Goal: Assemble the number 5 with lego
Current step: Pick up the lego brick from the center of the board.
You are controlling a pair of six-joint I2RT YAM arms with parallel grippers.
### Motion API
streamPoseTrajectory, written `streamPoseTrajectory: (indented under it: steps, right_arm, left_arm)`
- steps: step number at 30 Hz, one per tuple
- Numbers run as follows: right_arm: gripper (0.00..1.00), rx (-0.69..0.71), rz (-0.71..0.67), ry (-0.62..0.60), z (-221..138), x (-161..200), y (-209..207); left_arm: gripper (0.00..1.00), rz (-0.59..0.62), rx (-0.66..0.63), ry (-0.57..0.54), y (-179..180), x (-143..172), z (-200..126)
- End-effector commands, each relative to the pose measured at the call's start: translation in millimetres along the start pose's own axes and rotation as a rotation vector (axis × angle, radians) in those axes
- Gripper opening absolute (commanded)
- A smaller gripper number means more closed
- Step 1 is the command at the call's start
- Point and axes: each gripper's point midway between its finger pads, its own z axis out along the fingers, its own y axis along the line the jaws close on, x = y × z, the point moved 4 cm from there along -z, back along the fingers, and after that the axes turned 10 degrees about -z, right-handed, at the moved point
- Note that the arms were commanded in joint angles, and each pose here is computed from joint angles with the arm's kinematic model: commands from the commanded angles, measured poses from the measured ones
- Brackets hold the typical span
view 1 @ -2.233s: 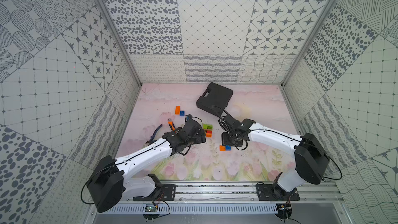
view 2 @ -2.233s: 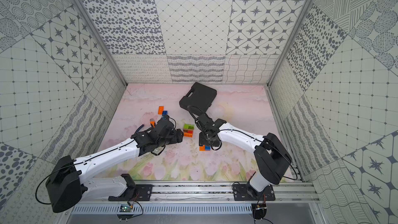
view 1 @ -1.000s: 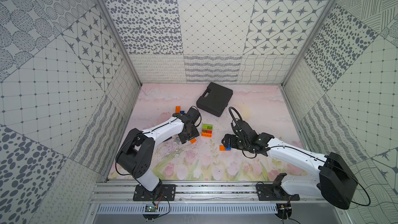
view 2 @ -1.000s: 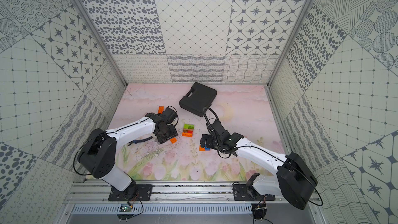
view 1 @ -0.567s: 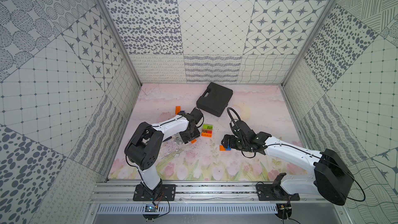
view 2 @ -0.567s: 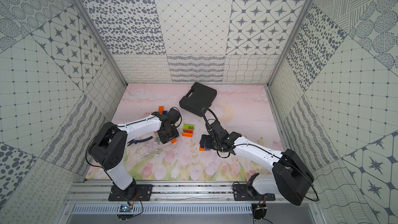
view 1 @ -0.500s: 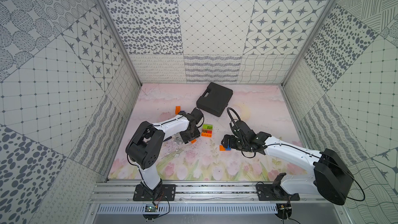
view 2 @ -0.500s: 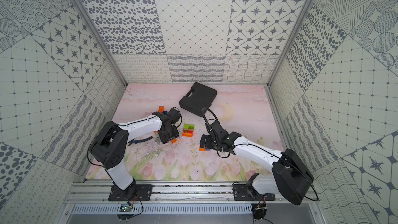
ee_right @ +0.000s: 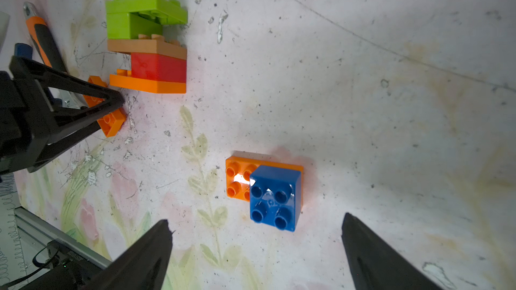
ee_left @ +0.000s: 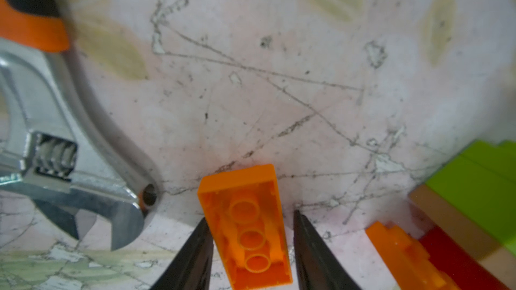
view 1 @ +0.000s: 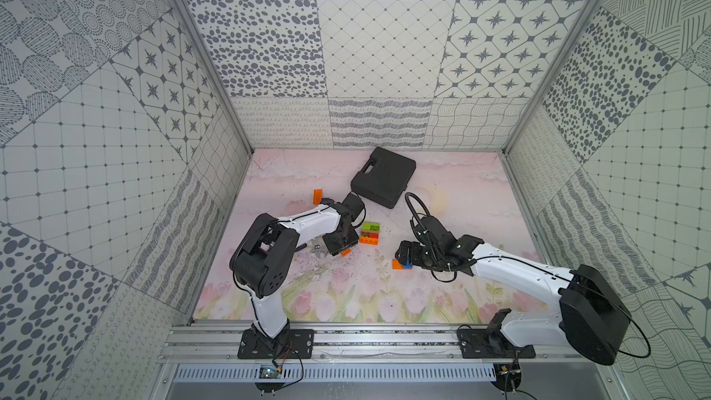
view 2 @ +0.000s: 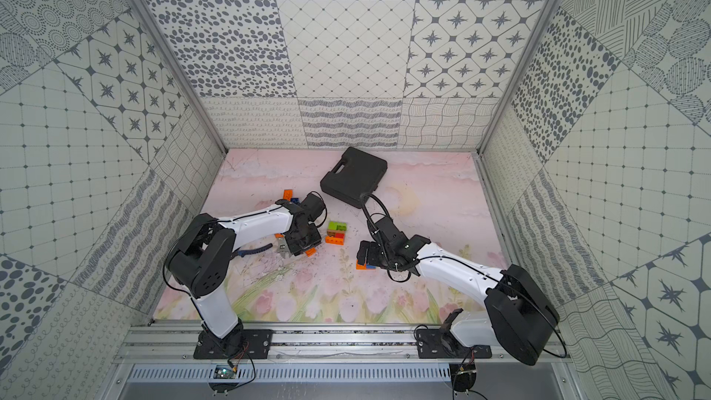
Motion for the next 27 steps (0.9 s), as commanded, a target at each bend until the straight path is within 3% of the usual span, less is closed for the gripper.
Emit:
streamPoseTrajectory:
  steps: [1, 6, 10, 15, 19, 24, 27]
  right_arm:
    - [0.99, -0.015, 0.014, -0.012, -1.5, -8.0, 6.4]
    - [0.99, -0.013, 0.019, -0.017, -5.3, -8.6, 6.2]
    - [0.99, -0.033, 0.020, -0.049, -13.3, -13.6, 9.1]
    - [0.99, -0.095, -0.018, -0.123, -30.6, -26.7, 12.5]
    - [0.95, -0.314, -0.085, -0.229, -57.2, -41.7, 32.6]
    - [0.91, -0.572, -0.212, -0.385, -98.6, -55.0, 56.7]
    - [0.85, -0.610, -0.249, -0.391, -113.1, -59.1, 62.2]
  left_arm:
    - [0.40, 0.016, -0.009, 0.009, 0.4, 1.7, 5.5]
    - [0.24, 0.026, 0.036, 0.025, 1.3, 6.1, -5.1]
    - [0.17, 0.076, 0.200, 0.026, -7.6, 11.9, -34.5]
    - [0.16, 0.139, 0.597, -0.054, -22.2, 17.7, -95.4]
    - [0.15, 0.216, 0.931, -0.089, -29.3, 27.6, -147.4]
    - [0.12, 0.326, 1.333, 0.033, -43.7, 50.1, -210.3]
    - [0.10, 0.278, 1.416, 0.113, -48.3, 49.8, -222.9]
